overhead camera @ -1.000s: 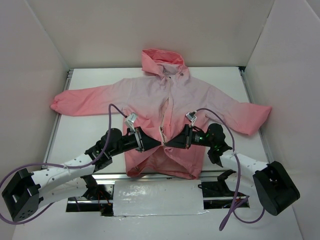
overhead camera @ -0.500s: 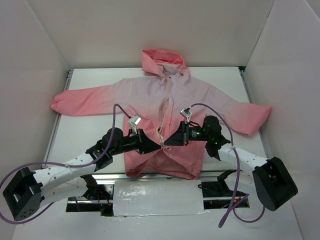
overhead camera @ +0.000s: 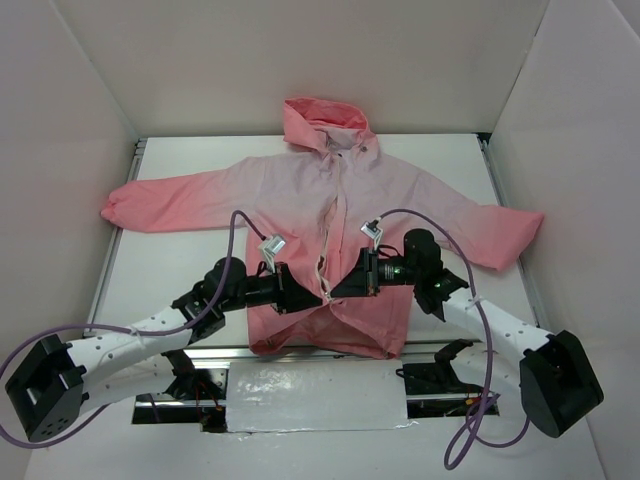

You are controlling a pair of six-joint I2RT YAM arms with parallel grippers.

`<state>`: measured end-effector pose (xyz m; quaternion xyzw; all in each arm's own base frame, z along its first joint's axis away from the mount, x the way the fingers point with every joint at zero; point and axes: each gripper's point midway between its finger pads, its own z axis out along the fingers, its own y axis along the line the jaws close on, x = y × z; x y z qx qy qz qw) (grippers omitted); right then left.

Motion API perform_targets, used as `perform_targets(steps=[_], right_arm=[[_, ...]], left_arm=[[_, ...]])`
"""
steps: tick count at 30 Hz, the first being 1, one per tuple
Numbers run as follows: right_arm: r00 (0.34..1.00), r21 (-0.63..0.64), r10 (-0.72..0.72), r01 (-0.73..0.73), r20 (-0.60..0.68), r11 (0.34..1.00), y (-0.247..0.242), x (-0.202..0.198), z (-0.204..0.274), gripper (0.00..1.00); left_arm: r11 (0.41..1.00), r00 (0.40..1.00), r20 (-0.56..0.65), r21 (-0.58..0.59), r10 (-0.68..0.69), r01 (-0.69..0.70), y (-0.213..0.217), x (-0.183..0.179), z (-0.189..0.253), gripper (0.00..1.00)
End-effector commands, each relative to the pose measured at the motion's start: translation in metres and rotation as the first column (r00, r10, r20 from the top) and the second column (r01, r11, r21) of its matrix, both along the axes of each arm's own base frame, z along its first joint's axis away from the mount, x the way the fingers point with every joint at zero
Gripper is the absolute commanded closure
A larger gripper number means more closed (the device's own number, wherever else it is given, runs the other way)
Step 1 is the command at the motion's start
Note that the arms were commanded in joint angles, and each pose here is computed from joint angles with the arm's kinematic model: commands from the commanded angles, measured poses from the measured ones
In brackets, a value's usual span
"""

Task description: Zip up the jacket

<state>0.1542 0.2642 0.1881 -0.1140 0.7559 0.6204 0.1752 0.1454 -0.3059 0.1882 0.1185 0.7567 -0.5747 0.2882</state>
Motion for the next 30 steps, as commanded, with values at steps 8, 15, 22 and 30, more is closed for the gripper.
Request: perform_targets(steps=[8,15,22,30], right_arm=[[0.981,-0.094,-0.172,0.181,0.092,0.979,-0.01,0.031,0.009,0.66],[0.959,-0.199,-0.273,0.284,0.08,0.938,-0.027,0.035,0.019,0.44],[0.936,-0.259,-0.338,0.304,-0.096,0.917,-0.03,0.005,0.032,0.4],[0.881,-0.077,-0.251,0.241,-0.401,0.968,0.002,-0.066,0.02,0.3]], left_arm=[[0.99,0.99,-0.007,-0.015,-0.14,0.14,-0.007,-0.023,0.0,1.0],[0.99,0.99,-0.028,-0.001,-0.139,0.139,-0.01,-0.021,-0.005,1.0],[0.989,0.988,-0.046,0.018,-0.147,0.148,-0.011,-0.021,-0.013,1.0],[0.99,0.989,-0.049,0.017,-0.138,0.139,-0.009,-0.022,-0.017,1.0]])
